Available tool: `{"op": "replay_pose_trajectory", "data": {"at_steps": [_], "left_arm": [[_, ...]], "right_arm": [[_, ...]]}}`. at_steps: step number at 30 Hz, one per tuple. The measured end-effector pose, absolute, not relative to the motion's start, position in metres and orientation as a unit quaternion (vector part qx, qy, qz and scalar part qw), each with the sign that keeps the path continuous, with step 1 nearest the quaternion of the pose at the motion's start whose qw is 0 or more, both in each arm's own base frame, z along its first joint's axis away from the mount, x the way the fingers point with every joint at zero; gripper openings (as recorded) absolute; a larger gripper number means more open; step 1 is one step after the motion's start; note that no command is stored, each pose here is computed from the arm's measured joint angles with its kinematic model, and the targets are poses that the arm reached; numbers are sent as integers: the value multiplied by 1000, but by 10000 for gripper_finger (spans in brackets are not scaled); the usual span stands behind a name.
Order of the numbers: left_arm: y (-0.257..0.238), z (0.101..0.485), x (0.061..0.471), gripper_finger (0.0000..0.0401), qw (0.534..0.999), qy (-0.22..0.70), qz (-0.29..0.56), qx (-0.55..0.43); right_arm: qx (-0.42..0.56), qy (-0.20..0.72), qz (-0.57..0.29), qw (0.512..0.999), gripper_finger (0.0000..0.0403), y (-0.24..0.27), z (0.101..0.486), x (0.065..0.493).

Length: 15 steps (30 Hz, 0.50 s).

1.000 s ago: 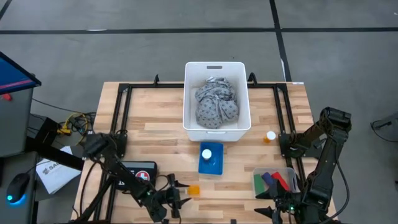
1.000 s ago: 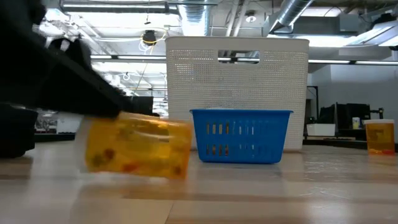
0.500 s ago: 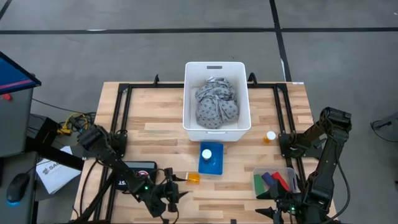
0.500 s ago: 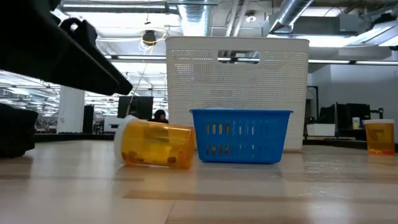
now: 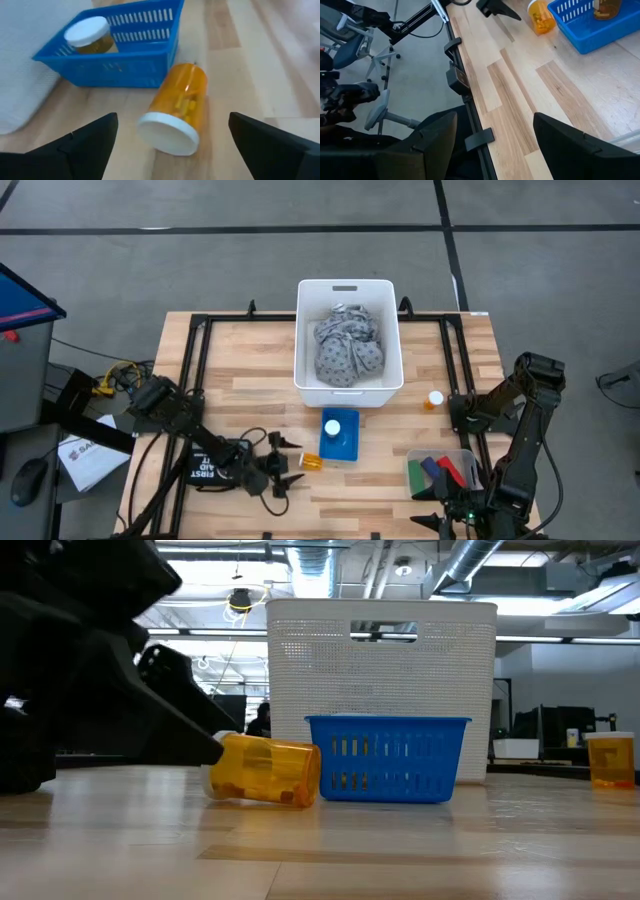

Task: Pick & place medical supplies in basket/bin
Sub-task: Put the bottom yellow pill bottle into the blue bin

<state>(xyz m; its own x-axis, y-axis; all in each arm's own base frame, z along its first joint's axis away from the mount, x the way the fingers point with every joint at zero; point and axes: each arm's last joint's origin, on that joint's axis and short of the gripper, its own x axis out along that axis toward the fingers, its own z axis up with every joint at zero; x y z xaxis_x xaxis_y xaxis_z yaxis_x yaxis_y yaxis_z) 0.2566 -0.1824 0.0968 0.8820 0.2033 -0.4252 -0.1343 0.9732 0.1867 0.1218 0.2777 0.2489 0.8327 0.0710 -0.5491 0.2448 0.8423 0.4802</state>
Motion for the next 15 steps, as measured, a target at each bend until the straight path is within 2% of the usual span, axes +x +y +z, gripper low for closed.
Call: {"op": "replay_pose_trajectory", "data": {"at_steps": [15], "left_arm": [[-152, 90, 261, 340, 976, 218, 25, 13]], "right_arm": [[277, 286, -47, 916, 260, 278, 249, 122]]}}
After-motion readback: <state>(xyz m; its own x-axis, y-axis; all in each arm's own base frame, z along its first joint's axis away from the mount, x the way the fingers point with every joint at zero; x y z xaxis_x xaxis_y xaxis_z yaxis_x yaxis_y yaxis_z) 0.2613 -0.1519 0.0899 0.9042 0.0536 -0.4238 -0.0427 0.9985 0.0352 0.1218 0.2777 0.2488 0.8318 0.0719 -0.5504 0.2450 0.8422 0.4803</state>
